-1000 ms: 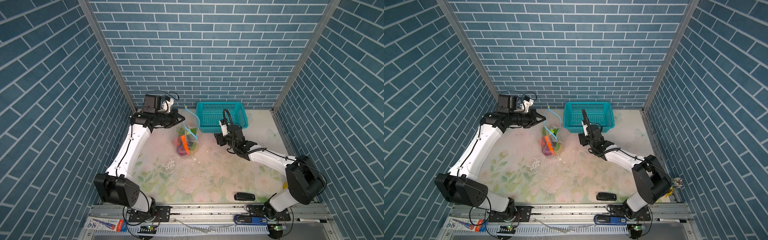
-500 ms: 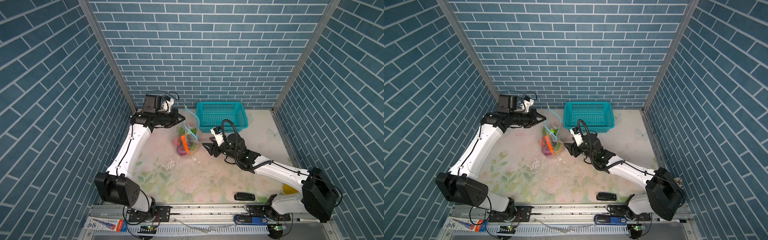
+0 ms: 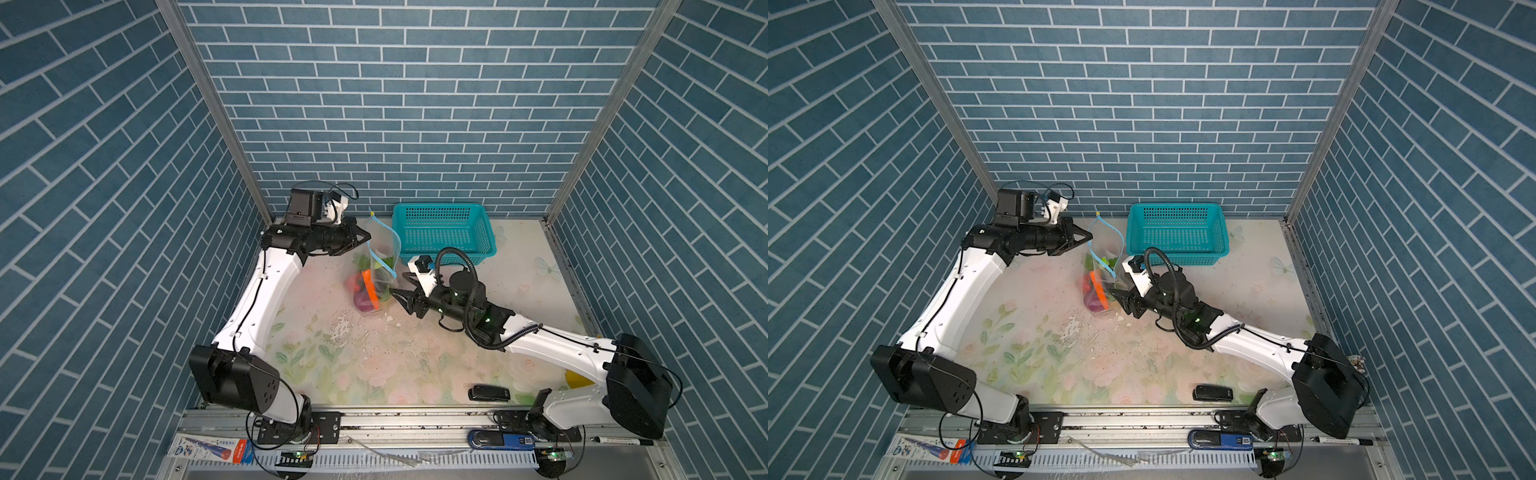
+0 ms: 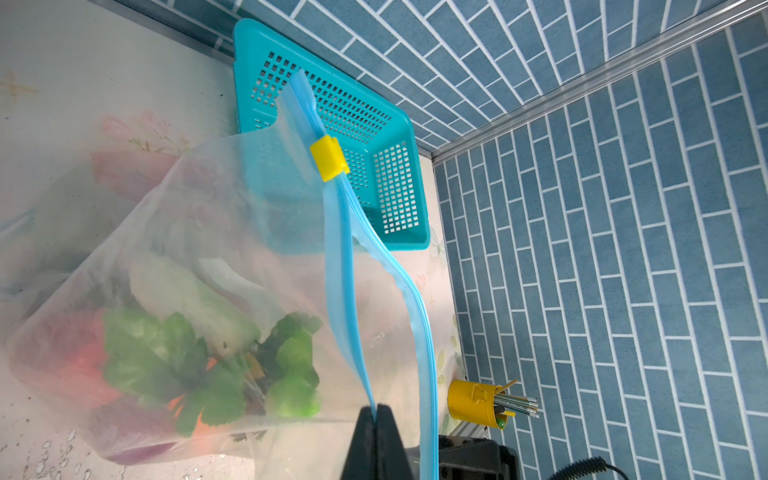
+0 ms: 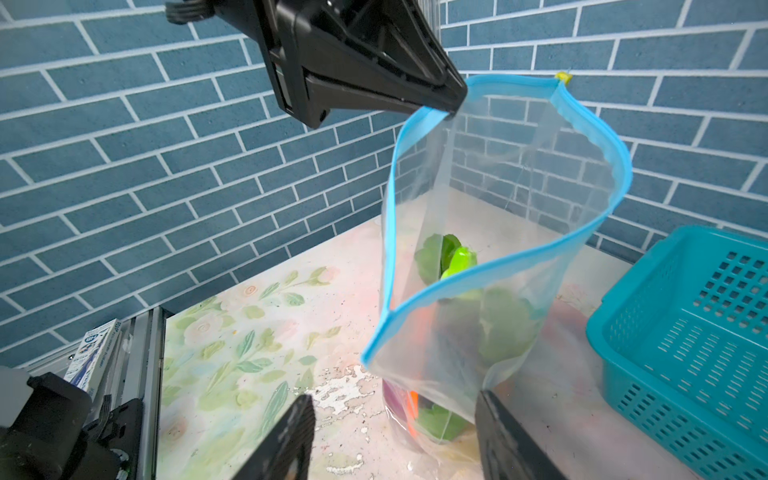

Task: Place the food in the zip-top bag and seal the zipper
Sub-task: 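Reach the right gripper to the bag's top corner farthest from the left gripper, then close the right gripper on the bag corner and lift it upward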

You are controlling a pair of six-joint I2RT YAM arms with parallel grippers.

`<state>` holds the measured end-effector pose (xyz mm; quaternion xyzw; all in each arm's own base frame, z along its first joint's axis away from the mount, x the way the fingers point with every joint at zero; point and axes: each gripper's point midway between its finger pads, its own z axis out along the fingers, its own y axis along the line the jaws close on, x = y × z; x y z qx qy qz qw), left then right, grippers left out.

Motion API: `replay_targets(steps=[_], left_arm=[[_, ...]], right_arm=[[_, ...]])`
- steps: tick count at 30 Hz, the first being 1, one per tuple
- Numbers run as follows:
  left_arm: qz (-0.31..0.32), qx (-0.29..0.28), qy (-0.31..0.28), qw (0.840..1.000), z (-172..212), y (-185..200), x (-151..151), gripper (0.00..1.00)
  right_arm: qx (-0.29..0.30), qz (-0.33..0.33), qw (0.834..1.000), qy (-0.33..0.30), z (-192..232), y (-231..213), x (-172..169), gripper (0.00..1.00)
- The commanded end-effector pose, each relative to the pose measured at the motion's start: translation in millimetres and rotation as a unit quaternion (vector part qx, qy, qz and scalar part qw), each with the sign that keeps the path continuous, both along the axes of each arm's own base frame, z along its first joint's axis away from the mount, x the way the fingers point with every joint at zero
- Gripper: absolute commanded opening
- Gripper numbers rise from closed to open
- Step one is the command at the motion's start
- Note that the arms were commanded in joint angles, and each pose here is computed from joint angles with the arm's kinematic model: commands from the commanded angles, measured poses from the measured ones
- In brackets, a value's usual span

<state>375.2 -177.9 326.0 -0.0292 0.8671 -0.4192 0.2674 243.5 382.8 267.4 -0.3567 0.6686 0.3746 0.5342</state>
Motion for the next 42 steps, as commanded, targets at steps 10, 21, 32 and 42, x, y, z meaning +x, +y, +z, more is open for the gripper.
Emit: replay_targets(steps=[10, 21, 32, 42], left_arm=[[-0.007, -0.004, -0.018, 1.0, 9.7, -2.5, -3.8, 0.0], [-0.005, -0.001, -0.022, 1.0, 12.3, -1.0, -7.3, 0.0], [-0.017, -0.009, -0.062, 0.998, 29.9, -1.3, -15.4, 0.41], [-0.022, -0.011, -0.134, 0.991, 48.5, 0.8, -19.1, 0.69]], right_arm=[[0.019, -0.009, 0.998, -0.056, 42.0, 17.0, 5.1, 0.25], [0.007, -0.026, 0.998, -0.05, 50.5, 13.6, 7.7, 0.0], [-0.062, -0.005, 0.995, -0.072, 59.6, -4.4, 4.8, 0.0], [-0.071, 0.059, 0.995, -0.029, 65.4, -26.6, 13.5, 0.0]])
